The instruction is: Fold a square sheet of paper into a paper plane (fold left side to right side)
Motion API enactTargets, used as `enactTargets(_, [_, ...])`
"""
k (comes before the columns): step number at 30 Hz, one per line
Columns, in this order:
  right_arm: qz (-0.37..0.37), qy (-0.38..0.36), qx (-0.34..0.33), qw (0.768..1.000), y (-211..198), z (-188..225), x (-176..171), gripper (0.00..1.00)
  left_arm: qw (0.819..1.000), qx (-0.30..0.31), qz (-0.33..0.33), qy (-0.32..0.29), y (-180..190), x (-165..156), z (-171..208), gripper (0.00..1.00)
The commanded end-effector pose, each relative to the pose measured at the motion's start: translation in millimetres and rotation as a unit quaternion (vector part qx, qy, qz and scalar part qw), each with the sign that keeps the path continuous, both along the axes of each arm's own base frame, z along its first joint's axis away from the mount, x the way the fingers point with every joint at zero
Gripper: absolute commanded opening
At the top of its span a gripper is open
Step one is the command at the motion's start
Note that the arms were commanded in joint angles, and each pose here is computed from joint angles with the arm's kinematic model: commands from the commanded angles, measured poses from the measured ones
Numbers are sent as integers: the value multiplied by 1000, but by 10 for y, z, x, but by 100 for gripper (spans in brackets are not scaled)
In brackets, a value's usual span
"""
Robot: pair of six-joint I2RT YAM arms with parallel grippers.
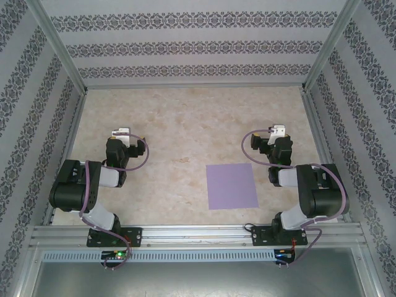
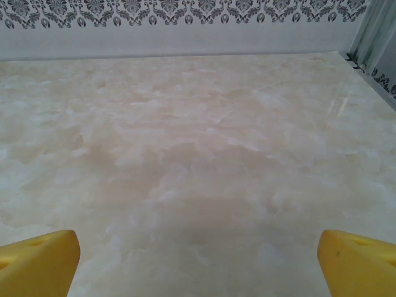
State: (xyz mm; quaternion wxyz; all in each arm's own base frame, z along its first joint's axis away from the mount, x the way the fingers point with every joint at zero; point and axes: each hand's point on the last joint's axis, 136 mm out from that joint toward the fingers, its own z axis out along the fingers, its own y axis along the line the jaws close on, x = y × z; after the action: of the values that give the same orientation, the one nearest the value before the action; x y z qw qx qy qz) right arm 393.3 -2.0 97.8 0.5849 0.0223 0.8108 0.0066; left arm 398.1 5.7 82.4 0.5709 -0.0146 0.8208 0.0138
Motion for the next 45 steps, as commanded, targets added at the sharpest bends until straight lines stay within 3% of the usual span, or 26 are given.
enactTargets(1, [-2, -15, -6, 1000, 4, 95, 51, 98, 1000, 4, -3, -7, 22, 33, 57, 99])
enactTargets(25, [0, -15, -1, 1000, -1, 95, 47, 98, 1000, 3, 6, -9, 51, 24, 58, 99])
enactTargets(32, [-16, -16, 2, 1000, -51, 390, -44, 98, 1000, 2, 3, -22, 38, -78, 545, 99])
enactTargets(35, [-33, 20, 36, 999, -72, 557, -153, 98, 999, -37, 12, -11, 24, -157, 899, 99])
enactTargets(39, [19, 83, 107, 991, 197, 743, -389, 97, 990, -137, 5, 31, -135, -342, 1102, 99])
enactTargets(42, [58, 142, 177, 972, 437, 807, -662, 96, 968, -242, -19, 70, -381, -535, 1064, 99])
enactTargets(45, [106, 206, 268, 935, 752, 764, -950, 89, 938, -321, -34, 122, -612, -763, 896, 100])
